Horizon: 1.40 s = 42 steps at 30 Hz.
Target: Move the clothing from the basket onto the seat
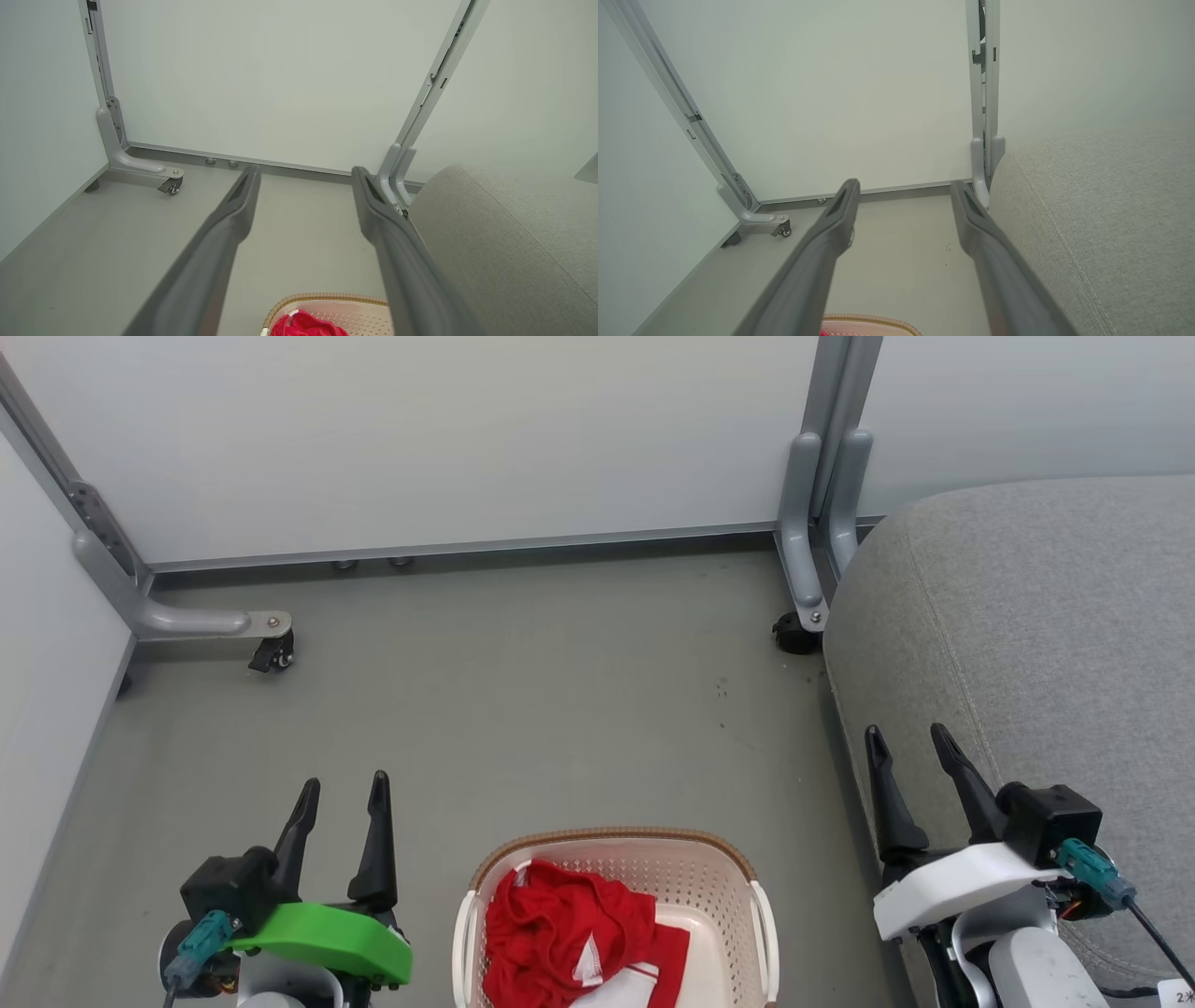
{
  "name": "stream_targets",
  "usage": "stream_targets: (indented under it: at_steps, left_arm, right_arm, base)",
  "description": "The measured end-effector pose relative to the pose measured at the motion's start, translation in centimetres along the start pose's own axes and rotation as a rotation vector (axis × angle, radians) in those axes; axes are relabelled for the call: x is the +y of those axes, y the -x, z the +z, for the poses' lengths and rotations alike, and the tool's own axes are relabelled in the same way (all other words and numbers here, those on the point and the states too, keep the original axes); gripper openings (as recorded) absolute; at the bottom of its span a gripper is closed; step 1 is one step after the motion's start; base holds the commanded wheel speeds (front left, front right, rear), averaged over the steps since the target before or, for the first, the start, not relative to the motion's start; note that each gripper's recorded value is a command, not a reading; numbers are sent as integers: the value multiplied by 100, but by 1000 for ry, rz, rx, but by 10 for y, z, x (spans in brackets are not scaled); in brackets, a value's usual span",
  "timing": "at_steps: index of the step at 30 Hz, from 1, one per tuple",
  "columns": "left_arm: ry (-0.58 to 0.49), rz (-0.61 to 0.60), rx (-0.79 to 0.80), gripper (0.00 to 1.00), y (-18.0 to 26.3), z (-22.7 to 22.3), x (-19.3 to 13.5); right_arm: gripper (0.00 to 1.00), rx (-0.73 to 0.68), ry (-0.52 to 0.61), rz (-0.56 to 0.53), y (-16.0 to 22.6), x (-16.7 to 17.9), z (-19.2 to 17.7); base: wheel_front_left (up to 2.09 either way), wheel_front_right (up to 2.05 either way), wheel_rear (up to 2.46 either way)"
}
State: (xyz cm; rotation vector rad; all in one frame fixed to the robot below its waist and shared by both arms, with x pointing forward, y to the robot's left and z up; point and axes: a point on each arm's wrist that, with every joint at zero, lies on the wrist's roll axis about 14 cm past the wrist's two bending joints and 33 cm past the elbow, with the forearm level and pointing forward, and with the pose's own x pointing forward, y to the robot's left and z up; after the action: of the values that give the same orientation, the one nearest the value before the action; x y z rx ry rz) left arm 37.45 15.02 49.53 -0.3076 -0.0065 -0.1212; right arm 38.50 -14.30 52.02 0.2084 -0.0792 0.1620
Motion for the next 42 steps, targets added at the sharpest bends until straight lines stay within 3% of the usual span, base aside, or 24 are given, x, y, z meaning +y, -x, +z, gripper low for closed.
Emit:
stream_targets:
  at_steps: [28,42]
  left_arm:
    - [-135,-17,27,100,5,-15,0]
    - [-137,-3,50,100,6,-22,3]
  right_arm:
    - [100,15,106,33,2,6,-8]
    - [100,29,95,27,3,5,-12]
  base:
    - [0,0,0]
    - [0,0,0]
